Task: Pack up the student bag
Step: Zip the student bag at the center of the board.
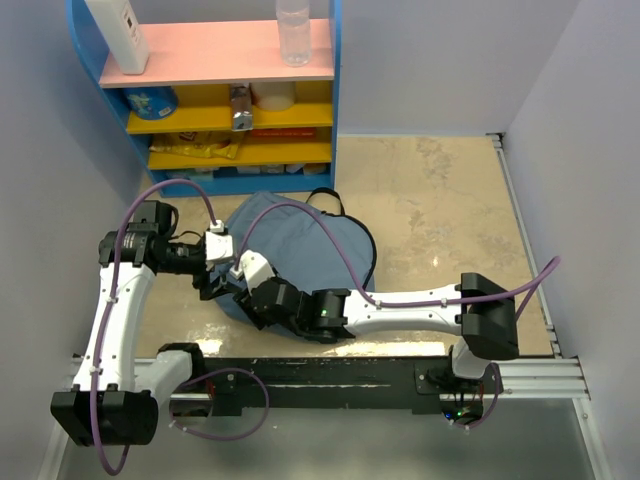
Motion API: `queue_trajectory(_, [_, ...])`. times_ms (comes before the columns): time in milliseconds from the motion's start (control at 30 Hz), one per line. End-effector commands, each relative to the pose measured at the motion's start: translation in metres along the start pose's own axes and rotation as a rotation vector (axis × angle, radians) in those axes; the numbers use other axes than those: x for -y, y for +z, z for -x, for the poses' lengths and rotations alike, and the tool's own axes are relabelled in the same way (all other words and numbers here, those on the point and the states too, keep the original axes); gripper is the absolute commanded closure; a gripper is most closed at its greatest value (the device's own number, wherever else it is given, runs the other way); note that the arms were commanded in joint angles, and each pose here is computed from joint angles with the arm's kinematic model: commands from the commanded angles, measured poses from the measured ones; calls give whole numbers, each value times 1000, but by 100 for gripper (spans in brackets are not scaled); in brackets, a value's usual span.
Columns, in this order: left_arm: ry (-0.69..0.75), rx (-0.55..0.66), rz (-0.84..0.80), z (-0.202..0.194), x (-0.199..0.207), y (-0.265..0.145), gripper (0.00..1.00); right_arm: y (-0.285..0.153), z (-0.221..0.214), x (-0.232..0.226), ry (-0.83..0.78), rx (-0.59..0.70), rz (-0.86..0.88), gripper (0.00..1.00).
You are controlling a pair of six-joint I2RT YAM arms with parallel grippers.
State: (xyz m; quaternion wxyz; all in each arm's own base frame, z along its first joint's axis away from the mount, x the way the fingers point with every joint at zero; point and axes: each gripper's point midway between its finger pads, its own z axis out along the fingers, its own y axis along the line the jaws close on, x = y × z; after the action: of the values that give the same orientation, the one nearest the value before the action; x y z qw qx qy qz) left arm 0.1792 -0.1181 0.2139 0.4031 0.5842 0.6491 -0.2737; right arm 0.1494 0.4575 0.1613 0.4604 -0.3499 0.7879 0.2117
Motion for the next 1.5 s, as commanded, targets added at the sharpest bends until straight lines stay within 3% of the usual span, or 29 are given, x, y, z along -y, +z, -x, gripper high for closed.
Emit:
queue_trajectory(0, [36, 25, -5, 7, 2, 0, 17, 1, 0, 1, 25, 8, 0, 45])
queue_trajectory(533, [43, -5, 14, 3, 1, -3, 15, 16, -18, -12, 17, -38, 23, 72])
queue_trajectory(633, [31, 2, 13, 3, 2, -2, 14, 15, -11, -7, 24, -24, -3, 100])
queue_trajectory(900, [23, 8, -56, -17, 13, 12, 11, -32, 15, 27, 154, 102, -52, 100])
queue_trajectory(1133, [27, 36, -114, -30, 21, 24, 9, -45, 21, 46, 239, 157, -78, 100])
queue_trajectory(1333, [77, 118, -289, 3, 60, 42, 11, -43, 33, 44, 281, 186, -57, 100])
queue_trajectory(1467, [68, 110, -305, 5, 61, 59, 16, -47, 48, 48, 317, 218, -57, 100])
